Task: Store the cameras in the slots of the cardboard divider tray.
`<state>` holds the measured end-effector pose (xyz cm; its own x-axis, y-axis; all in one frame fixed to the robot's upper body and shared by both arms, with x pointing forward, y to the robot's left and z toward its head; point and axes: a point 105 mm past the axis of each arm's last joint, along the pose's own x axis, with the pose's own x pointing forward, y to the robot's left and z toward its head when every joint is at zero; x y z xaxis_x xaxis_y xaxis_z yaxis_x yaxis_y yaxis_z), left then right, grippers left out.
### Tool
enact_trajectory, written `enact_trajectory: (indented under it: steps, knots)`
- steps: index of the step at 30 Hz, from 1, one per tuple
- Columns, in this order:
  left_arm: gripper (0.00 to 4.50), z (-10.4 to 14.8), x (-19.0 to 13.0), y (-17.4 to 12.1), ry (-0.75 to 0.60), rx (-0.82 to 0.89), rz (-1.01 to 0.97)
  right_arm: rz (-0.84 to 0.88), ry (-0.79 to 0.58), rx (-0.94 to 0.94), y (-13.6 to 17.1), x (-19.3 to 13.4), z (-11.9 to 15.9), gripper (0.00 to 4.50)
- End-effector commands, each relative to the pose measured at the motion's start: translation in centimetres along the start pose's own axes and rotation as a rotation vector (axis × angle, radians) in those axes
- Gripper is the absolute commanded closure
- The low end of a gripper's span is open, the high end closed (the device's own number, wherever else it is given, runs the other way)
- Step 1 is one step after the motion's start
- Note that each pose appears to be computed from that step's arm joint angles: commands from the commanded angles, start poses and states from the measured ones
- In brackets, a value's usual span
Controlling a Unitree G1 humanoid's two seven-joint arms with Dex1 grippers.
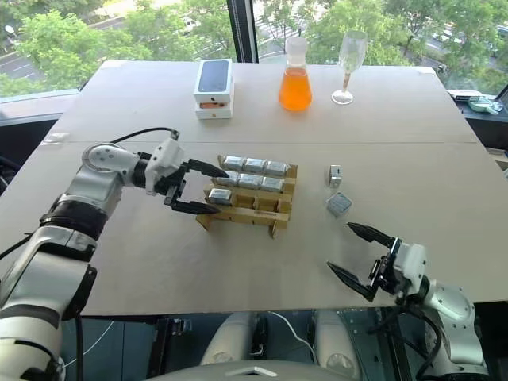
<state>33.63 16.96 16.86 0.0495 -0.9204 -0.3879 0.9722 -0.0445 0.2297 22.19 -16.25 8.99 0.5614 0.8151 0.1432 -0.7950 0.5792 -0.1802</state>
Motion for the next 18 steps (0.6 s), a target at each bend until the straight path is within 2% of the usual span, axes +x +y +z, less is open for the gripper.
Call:
enact_trajectory:
  steps: [1,5,8,12,17,18]
  knots:
    - [0.04,3.0,-0.7,-0.2,-0.081,0.041,-0.001,-0.181,0.084,-0.033,-2.3,0.6,-0.7,0.00]
    - [0.04,4.5,-0.6,-2.4,-0.104,0.019,-0.070,-0.358,0.175,0.005,-5.4,2.2,-1.8,0.00]
    - [0.04,4.5,-0.5,-3.6,-0.074,0.005,-0.100,-0.335,0.224,0.007,-5.8,3.2,-2.5,0.00]
    - [0.04,4.8,-0.6,-3.7,-0.074,0.010,-0.089,-0.294,0.327,-0.018,-6.0,4.0,-3.9,0.00]
    - [0.04,4.7,-0.7,-3.3,-0.075,0.018,-0.055,-0.275,0.297,0.033,-6.0,4.9,-3.7,0.00]
    - [0.00,4.8,-0.7,-3.2,-0.078,0.015,-0.045,-0.280,0.290,0.033,-6.0,4.9,-3.6,0.26]
